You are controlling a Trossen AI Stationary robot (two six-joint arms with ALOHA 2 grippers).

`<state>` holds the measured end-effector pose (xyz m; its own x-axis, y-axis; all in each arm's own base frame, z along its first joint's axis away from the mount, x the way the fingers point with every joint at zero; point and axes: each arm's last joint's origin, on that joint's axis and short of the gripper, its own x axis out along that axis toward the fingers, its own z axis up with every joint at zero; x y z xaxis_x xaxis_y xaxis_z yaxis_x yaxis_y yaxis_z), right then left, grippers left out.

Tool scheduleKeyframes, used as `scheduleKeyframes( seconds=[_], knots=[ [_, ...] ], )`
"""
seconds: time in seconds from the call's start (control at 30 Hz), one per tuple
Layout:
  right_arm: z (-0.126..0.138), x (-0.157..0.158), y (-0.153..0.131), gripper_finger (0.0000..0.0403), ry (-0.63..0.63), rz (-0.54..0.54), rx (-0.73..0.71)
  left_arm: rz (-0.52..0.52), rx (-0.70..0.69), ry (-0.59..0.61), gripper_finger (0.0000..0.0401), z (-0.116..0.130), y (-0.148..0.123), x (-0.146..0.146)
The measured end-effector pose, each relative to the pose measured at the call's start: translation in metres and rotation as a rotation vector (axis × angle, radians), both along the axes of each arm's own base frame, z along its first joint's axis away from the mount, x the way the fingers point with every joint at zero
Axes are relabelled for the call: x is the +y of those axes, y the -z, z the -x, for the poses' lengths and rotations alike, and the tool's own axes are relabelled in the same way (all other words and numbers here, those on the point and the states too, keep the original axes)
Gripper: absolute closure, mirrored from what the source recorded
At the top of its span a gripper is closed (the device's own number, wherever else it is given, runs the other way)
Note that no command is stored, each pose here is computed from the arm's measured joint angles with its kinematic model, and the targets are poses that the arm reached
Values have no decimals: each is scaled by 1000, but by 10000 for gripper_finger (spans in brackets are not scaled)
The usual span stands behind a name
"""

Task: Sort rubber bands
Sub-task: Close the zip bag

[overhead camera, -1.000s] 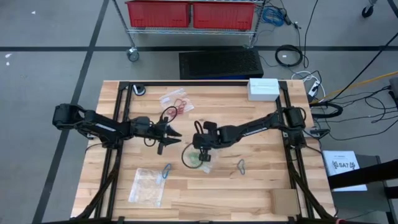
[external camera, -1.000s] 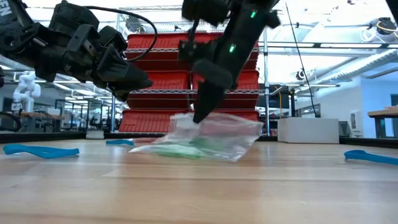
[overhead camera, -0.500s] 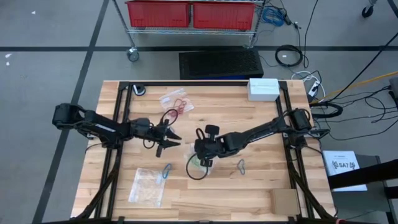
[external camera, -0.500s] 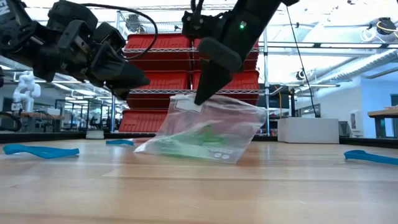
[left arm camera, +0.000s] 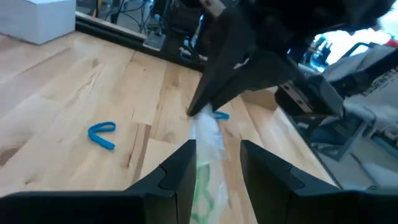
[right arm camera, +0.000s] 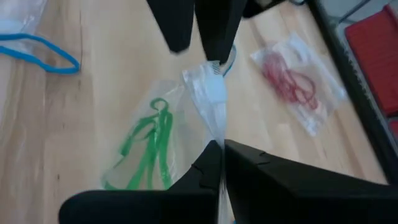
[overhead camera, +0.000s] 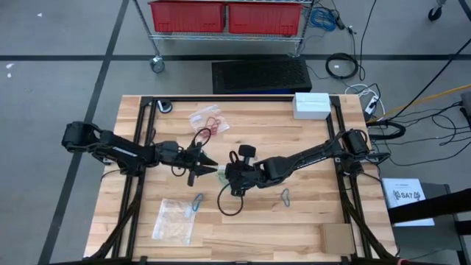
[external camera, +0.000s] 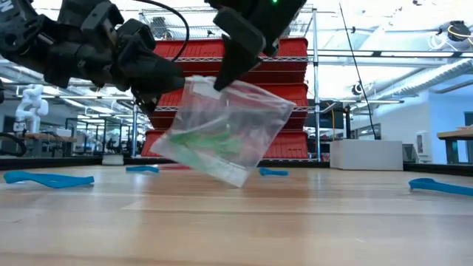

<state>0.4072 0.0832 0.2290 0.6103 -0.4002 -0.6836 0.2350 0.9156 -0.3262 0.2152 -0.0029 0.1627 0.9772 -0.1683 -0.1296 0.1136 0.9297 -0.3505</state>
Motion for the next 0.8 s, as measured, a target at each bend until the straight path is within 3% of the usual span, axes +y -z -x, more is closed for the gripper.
scheduleKeyframes(
  seconds=[0.2, 0.6, 0.8],
  knots=[
    [-2, 2, -7, 403, -11, 26, -12, 45, -4, 2, 271, -2, -3, -2],
    [-2, 2, -8, 403, -4, 40, -15, 11, 4, 1, 273, -11, -4, -4],
    [-2, 2, -8, 403, -3, 43, -18, -43, 4, -12, 330, -15, -3, -5]
  ],
)
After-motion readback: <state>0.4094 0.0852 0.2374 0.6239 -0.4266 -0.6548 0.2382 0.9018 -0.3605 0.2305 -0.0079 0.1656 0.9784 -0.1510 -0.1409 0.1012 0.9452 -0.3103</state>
